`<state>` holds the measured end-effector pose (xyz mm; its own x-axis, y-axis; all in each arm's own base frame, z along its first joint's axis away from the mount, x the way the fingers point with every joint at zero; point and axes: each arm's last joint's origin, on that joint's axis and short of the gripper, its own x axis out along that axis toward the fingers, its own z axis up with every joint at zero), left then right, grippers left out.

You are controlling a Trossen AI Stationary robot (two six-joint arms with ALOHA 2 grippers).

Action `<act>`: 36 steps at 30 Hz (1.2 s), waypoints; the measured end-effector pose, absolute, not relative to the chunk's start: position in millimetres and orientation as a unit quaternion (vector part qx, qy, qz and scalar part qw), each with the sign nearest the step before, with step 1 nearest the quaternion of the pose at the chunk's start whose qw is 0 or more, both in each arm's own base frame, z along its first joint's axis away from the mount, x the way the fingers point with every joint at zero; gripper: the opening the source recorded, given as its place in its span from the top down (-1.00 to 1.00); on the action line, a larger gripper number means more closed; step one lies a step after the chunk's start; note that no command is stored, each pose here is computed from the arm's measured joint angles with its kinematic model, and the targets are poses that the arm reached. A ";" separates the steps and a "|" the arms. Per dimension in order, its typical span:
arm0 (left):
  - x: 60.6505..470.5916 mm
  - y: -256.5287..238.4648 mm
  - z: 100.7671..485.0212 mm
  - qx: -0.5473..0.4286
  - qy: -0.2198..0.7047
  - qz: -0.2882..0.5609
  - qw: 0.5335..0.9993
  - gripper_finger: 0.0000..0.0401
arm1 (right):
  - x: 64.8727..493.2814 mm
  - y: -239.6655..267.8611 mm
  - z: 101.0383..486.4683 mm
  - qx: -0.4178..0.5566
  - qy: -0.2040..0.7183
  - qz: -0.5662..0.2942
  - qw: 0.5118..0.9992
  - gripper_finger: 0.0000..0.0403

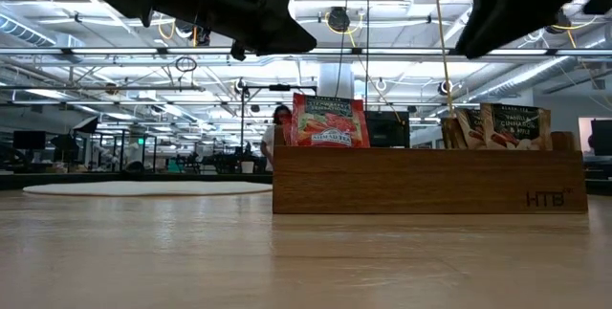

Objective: Pick & Place Tea
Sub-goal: Put the orange tea bag into the middle section of the wooden organizer

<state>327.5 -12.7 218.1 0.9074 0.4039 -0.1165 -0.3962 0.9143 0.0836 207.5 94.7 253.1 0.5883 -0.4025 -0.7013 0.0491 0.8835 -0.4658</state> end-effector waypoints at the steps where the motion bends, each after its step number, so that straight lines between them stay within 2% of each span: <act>1: 327.5 -12.7 217.9 0.029 0.067 0.205 0.976 0.72 | 203.8 89.6 255.8 -0.210 0.425 -0.159 0.866 0.45; 5: 327.0 -12.6 214.8 0.033 0.083 0.204 0.975 0.72 | 191.6 61.8 260.8 -0.171 0.421 -0.232 0.860 0.45; 10: 326.6 -12.6 212.6 0.035 0.094 0.204 0.974 0.72 | 178.6 20.4 252.3 -0.048 0.444 -0.310 0.839 0.45; 14: 326.6 -12.6 212.1 0.036 0.096 0.204 0.974 0.72 | 169.4 -11.5 232.1 0.064 0.482 -0.347 0.802 0.41; 19: 326.3 -12.6 210.5 0.039 0.104 0.204 0.973 0.72 | 157.8 -42.7 199.6 0.169 0.535 -0.360 0.746 0.36; 25: 325.7 -12.5 208.0 0.043 0.118 0.203 0.971 0.72 | 156.9 -63.6 172.8 0.269 0.547 -0.305 0.732 0.18; 31: 325.0 -12.5 205.4 0.047 0.131 0.202 0.969 0.72 | 150.6 -73.5 162.2 0.294 0.579 -0.351 0.675 -0.03; 36: 324.6 -12.5 203.9 0.049 0.139 0.202 0.968 0.72 | 148.1 -76.3 153.7 0.287 0.607 -0.381 0.636 -0.08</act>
